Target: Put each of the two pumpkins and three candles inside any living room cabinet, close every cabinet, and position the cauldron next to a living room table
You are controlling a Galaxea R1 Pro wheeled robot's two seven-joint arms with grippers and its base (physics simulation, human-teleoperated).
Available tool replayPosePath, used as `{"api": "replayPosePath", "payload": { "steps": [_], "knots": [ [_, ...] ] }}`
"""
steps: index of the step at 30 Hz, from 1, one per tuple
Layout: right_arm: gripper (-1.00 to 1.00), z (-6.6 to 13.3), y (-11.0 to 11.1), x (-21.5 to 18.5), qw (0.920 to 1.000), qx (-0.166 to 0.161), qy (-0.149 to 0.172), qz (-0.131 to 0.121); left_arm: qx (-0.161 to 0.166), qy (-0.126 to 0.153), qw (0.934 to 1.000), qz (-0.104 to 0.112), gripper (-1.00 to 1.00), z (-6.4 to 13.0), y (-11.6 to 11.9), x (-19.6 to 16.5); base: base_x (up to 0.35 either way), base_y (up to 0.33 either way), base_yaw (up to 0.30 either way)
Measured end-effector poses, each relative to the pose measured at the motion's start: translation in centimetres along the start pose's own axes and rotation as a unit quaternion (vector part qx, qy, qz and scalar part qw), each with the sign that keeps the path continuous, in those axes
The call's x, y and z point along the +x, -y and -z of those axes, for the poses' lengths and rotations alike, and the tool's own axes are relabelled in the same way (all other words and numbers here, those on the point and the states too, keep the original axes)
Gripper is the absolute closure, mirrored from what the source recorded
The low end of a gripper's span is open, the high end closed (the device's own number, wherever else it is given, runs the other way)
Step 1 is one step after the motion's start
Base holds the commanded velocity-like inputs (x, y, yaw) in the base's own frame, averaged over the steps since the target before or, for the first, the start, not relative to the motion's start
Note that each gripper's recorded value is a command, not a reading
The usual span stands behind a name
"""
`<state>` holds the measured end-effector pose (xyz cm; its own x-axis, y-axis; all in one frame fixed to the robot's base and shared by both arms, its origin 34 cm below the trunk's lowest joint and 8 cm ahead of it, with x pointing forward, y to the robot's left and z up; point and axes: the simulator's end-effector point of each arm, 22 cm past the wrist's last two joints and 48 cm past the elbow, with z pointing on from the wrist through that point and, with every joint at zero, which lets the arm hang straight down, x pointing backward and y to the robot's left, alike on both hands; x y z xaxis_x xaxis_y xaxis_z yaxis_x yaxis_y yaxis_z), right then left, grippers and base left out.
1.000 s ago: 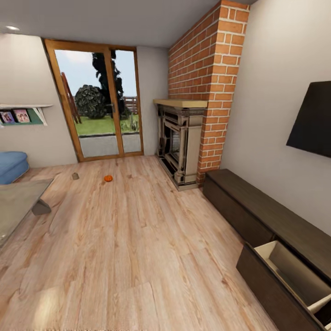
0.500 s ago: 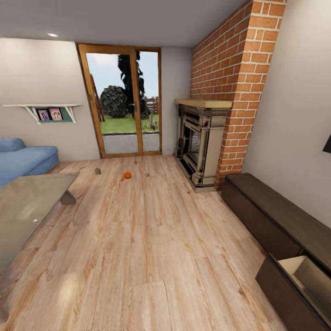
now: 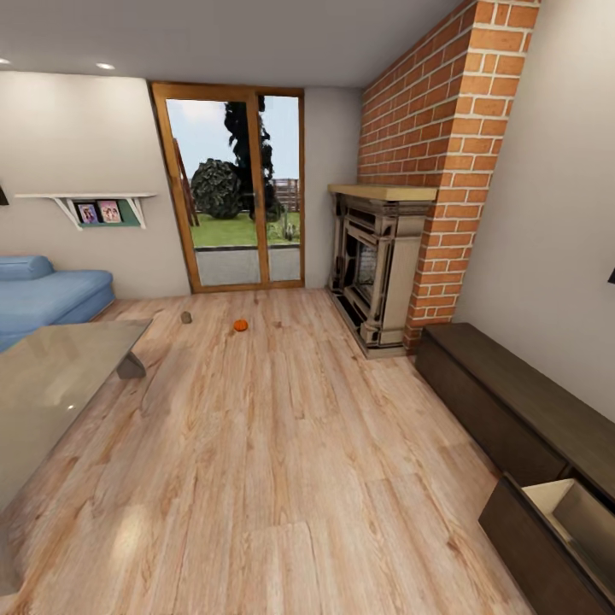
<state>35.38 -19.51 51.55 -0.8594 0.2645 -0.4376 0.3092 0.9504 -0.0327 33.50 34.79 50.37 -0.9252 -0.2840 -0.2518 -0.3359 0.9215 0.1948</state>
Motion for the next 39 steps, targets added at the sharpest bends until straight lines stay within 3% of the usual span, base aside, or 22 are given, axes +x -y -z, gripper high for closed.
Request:
{"api": "replayPosePath", "payload": {
  "steps": [14, 23, 29, 39],
  "knots": [
    [-1.0, 0.0, -0.1, 0.0, 1.0, -0.001, 0.0, 0.001, 0.002, 0.002, 1.0, 0.0, -1.0, 0.0, 0.2, 0.0, 0.0, 0.0, 0.0],
    [-1.0, 0.0, -0.1, 0.0, 1.0, -0.002, 0.0, 0.001, 0.017, 0.049, 0.9986, 0.013, -1.0, 0.5, 2.4, -1.7, 0.0, 0.0, 0.0],
    [-1.0, 0.0, -0.1, 0.0, 1.0, -0.002, 0.0, 0.001, 0.019, 0.044, 0.9988, 0.012, -1.0, 0.6, 2.7, -1.2, 0.036, 0.0, 0.0],
    [-1.0, 0.0, -0.1, 0.0, 1.0, -0.002, 0.0, 0.001, 0.018, 0.043, 0.9988, 0.015, -1.0, 0.6, 2.7, -1.1, 0.283, 0.0, 0.0]
  ]
}}
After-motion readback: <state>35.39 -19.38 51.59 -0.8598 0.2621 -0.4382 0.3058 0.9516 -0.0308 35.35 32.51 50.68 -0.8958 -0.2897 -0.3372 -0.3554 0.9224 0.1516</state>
